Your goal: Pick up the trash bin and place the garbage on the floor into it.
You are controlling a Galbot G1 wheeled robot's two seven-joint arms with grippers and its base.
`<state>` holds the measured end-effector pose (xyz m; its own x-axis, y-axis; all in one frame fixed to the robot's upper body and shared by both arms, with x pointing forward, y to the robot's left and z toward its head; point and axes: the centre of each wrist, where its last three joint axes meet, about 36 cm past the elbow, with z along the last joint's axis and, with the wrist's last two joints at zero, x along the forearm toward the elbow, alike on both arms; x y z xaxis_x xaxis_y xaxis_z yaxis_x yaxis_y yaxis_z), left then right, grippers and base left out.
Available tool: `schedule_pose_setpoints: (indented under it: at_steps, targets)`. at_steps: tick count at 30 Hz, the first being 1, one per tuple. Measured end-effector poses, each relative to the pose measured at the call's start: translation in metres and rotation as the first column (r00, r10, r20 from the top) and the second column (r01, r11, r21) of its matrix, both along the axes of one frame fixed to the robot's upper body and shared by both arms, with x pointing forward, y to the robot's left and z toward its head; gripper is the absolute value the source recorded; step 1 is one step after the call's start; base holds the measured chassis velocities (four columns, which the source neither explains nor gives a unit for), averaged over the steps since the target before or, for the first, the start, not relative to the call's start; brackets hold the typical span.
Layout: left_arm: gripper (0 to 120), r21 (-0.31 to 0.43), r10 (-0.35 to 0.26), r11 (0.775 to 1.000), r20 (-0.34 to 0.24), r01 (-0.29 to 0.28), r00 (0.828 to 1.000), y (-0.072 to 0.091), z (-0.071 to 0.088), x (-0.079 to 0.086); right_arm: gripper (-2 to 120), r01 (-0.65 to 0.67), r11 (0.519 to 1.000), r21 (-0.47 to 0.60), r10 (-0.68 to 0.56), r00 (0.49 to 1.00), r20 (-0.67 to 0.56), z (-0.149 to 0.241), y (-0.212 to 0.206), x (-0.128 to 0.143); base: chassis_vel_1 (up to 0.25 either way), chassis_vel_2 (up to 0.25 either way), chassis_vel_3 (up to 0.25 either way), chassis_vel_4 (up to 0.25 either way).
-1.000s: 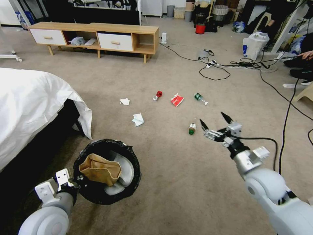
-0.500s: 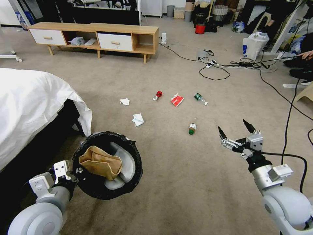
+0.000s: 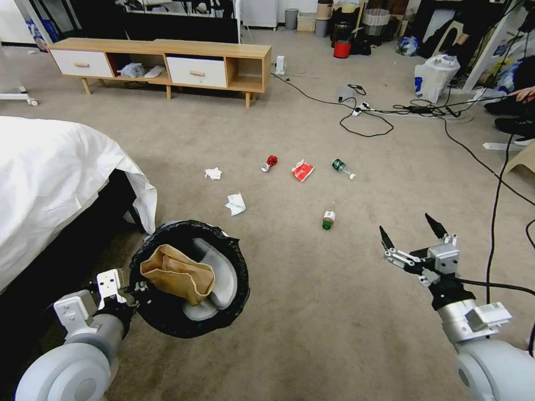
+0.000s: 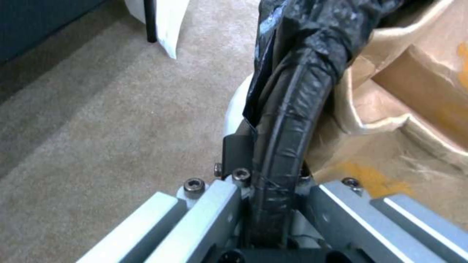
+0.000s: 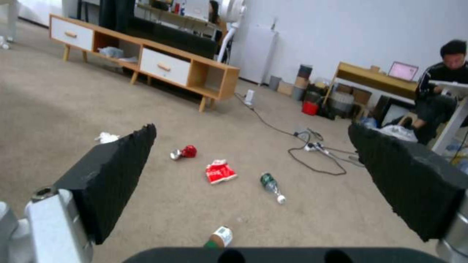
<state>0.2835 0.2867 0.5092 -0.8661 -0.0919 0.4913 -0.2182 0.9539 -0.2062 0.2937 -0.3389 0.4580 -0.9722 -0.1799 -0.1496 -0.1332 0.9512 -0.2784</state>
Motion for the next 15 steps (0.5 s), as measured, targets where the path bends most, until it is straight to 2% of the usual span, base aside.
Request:
schedule_pose_setpoints:
  at_steps: [6, 15]
  targets:
    - [0, -0.004, 0.008, 1.0, -0.006, -0.008, 1.0, -0.0032, -0.0039, -0.0023, 100, 0.014, 1.0, 0.023, -0.014, 1.0, -0.007, -0.0034, 0.0073, -0.005, 0.0, 0.0, 0.0, 0.0]
    - [0, -0.002, 0.012, 1.0, 0.003, -0.012, 1.0, -0.0024, -0.0017, -0.0025, 100, 0.014, 1.0, 0.026, -0.014, 1.0, -0.006, -0.002, 0.0083, -0.0075, 0.0, 0.0, 0.0, 0.0]
